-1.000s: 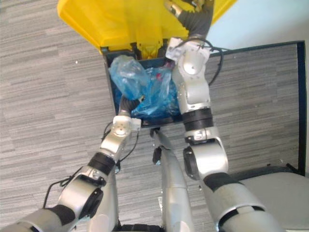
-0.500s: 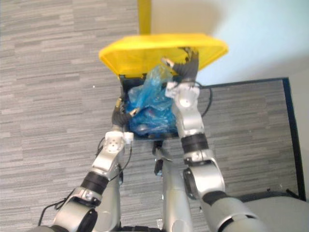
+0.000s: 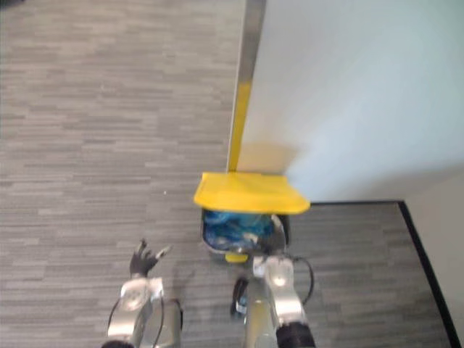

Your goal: Gather rubbish on tea table into small bin, then transfer packed bag to large trash can.

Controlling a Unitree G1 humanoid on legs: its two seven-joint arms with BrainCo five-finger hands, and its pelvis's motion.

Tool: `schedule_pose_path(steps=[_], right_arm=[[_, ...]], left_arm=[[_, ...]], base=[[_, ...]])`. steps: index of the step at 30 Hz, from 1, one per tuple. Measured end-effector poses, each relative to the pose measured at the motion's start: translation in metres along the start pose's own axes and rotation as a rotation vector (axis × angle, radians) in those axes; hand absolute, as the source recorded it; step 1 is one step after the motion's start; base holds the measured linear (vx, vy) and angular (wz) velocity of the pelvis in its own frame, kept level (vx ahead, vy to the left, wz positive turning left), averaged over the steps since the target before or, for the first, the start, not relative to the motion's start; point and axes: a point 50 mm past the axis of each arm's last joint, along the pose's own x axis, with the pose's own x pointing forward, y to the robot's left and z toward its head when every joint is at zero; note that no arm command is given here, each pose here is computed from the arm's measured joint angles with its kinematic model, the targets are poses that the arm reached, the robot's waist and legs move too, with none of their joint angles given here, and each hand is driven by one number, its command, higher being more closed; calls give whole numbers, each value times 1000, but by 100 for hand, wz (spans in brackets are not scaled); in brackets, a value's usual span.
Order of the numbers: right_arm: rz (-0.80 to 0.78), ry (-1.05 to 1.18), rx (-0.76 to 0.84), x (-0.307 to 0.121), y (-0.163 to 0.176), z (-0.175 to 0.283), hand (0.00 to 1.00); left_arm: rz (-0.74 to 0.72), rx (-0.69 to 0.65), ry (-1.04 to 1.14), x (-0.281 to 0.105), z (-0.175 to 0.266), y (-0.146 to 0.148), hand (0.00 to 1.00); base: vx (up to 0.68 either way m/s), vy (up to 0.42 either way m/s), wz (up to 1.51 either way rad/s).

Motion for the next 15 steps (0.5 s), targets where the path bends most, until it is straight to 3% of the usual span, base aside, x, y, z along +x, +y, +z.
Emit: schedule_pose_path(steps=[5, 15], right_arm=[[-147, 485, 61, -48, -25, -114, 0], [-172, 589, 139, -52, -21, -129, 0]], left_arm=[[26, 26, 190, -1, -40, 9, 0], [63, 32, 278, -3, -58, 16, 0]], base=[[35, -43, -1], [-2, 93, -18]])
